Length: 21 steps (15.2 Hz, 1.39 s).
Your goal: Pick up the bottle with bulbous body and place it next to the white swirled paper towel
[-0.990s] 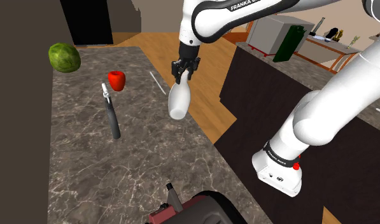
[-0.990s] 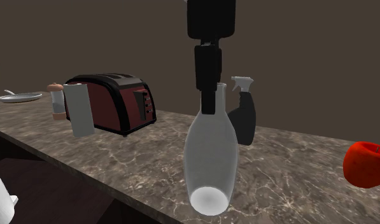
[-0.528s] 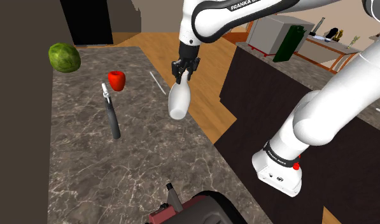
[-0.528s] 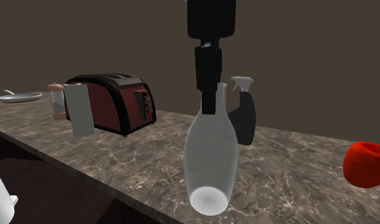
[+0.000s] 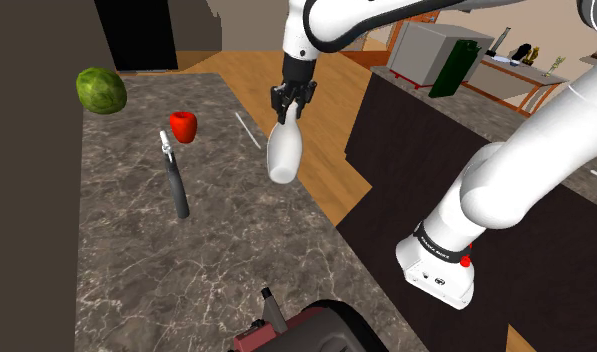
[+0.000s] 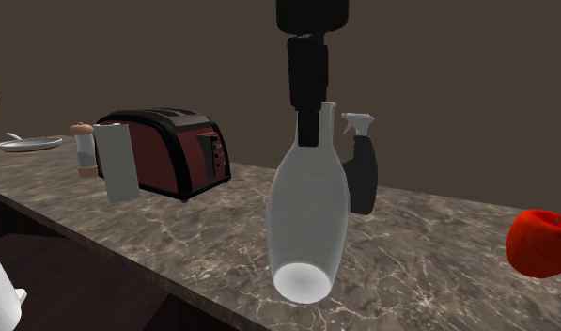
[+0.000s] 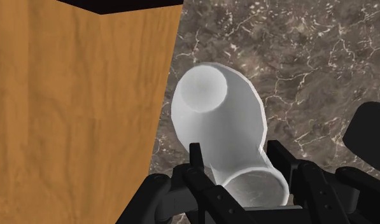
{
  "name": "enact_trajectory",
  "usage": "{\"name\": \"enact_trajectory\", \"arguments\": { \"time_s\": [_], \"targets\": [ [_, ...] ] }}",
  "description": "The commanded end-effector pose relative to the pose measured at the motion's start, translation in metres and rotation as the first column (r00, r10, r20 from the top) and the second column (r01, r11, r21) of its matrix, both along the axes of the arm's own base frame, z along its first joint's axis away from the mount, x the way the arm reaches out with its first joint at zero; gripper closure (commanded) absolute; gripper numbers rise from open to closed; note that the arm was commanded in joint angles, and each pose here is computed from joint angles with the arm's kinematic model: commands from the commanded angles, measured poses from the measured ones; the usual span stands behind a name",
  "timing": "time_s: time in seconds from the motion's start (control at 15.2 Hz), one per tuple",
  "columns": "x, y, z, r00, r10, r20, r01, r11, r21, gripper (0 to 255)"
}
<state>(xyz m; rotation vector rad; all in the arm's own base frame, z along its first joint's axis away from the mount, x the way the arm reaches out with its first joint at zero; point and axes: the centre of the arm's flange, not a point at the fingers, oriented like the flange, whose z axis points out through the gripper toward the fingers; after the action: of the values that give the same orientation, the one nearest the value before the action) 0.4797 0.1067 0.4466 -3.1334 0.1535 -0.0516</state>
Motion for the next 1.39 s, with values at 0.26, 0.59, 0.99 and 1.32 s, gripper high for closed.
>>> {"name": "enact_trajectory", "arguments": {
  "time_s": [0.26,0.59,0.99,1.32],
  "targets": [
    [0.0,0.001,0.032,1.0,0.0,0.0,0.0,1.0,0.0,255],
    [0.0,0.001,0.058,1.0,0.0,0.0,0.0,1.0,0.0,255],
    [0.0,0.001,0.09,1.0,0.0,0.0,0.0,1.0,0.0,255],
    [0.0,0.001,0.117,1.0,0.0,0.0,0.0,1.0,0.0,255]
  ]
}}
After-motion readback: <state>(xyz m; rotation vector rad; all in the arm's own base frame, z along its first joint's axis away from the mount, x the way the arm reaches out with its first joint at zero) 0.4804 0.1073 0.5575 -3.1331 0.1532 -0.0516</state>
